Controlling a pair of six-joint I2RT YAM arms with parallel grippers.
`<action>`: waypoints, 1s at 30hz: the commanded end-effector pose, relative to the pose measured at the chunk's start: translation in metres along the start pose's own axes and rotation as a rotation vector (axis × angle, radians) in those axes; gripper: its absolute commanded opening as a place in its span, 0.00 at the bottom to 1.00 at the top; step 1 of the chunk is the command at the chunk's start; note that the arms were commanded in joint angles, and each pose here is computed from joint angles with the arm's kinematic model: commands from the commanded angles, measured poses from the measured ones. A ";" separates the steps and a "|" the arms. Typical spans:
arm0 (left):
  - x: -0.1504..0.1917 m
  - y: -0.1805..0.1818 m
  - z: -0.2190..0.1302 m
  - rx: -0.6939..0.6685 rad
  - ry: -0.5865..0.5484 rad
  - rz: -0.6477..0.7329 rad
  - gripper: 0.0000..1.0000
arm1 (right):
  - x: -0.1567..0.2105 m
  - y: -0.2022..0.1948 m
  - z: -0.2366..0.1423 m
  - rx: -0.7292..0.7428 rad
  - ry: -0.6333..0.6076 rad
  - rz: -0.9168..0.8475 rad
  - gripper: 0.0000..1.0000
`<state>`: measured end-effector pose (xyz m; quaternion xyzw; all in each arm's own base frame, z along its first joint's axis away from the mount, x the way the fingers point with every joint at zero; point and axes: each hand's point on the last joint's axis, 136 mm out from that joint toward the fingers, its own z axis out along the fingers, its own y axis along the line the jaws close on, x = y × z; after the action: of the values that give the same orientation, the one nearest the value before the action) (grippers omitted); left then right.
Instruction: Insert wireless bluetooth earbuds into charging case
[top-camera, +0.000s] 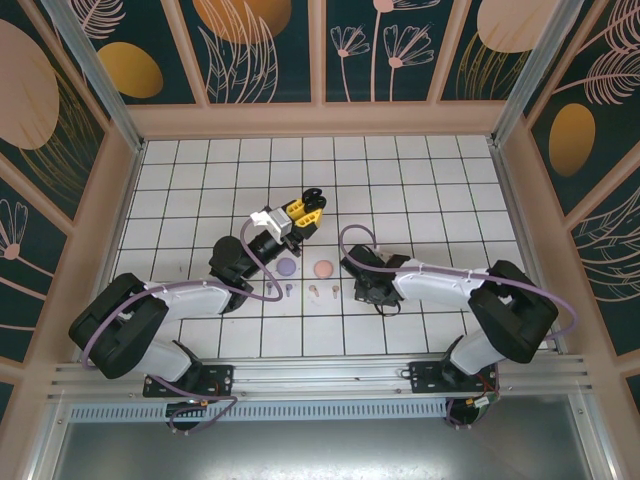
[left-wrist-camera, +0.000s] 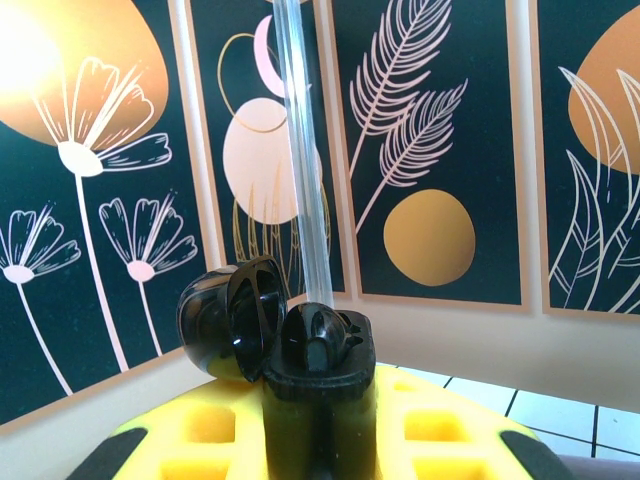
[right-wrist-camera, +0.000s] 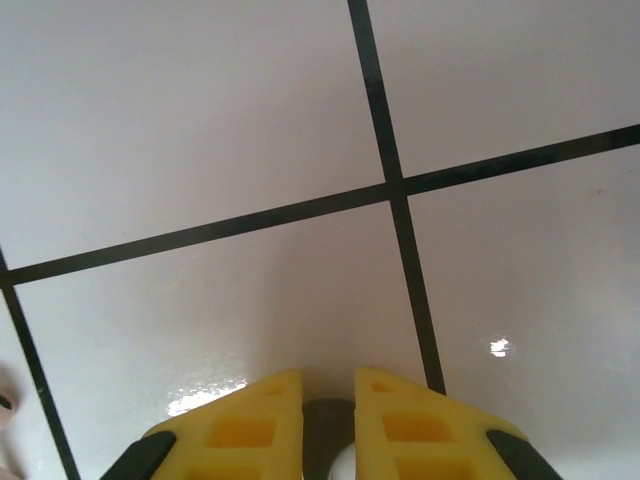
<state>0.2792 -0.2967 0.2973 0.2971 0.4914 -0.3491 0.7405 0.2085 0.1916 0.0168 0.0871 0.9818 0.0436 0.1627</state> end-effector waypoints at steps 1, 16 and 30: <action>-0.014 -0.003 0.002 0.012 -0.047 0.003 0.00 | -0.012 0.019 -0.011 -0.083 -0.052 0.033 0.15; -0.021 -0.011 0.007 0.068 -0.039 0.020 0.00 | -0.117 0.040 -0.157 -0.368 -0.416 0.065 0.14; -0.012 -0.017 0.017 0.118 -0.001 0.026 0.00 | -0.194 0.097 -0.313 -0.634 -0.734 -0.105 0.15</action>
<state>0.2751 -0.3114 0.2986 0.3364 0.4882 -0.3614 0.7197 0.2984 0.2242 0.3654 0.0280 0.8151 0.2926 0.4992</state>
